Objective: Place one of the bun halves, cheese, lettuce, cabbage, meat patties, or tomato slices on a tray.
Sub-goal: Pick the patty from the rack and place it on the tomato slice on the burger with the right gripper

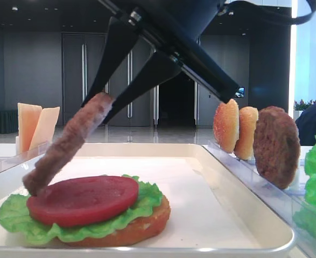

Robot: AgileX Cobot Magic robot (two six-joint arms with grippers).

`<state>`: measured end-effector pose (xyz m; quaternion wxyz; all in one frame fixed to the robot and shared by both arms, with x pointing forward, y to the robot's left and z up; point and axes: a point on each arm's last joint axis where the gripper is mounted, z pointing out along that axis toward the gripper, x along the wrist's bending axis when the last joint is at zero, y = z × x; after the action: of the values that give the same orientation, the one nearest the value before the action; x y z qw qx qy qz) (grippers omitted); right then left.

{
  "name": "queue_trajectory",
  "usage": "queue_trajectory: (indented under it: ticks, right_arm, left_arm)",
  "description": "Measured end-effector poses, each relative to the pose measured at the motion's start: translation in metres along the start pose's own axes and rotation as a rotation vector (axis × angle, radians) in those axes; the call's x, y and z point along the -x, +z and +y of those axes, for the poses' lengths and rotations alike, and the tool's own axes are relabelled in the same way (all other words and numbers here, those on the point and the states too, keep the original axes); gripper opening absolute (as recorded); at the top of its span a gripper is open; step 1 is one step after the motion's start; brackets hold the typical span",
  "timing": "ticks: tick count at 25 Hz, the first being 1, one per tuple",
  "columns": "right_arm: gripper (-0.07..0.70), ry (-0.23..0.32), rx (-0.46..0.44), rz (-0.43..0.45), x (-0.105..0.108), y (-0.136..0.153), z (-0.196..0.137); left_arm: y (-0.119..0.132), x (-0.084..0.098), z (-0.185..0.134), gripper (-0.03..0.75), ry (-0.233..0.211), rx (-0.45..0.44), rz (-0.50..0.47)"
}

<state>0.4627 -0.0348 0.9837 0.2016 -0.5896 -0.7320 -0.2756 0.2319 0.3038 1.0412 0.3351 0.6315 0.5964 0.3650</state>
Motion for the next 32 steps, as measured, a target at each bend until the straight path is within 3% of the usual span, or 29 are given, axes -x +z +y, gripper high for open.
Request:
queue_trajectory:
  ticks: [19, 27, 32]
  right_arm:
    - [0.137, 0.016, -0.012, 0.015, 0.0046, 0.0065, 0.0028]
    - [0.257, 0.016, -0.012, 0.015, 0.0046, 0.0065, 0.0028]
    - [0.283, 0.01, -0.013, 0.012, 0.0049, 0.0065, 0.0027]
  left_arm:
    - [0.0, -0.0001, 0.0, 0.0, 0.0, 0.0, 0.001]
    - [0.0, -0.0001, 0.0, 0.0, 0.001, 0.0, 0.002]
    - [0.0, -0.0001, 0.0, 0.0, 0.001, 0.0, 0.002]
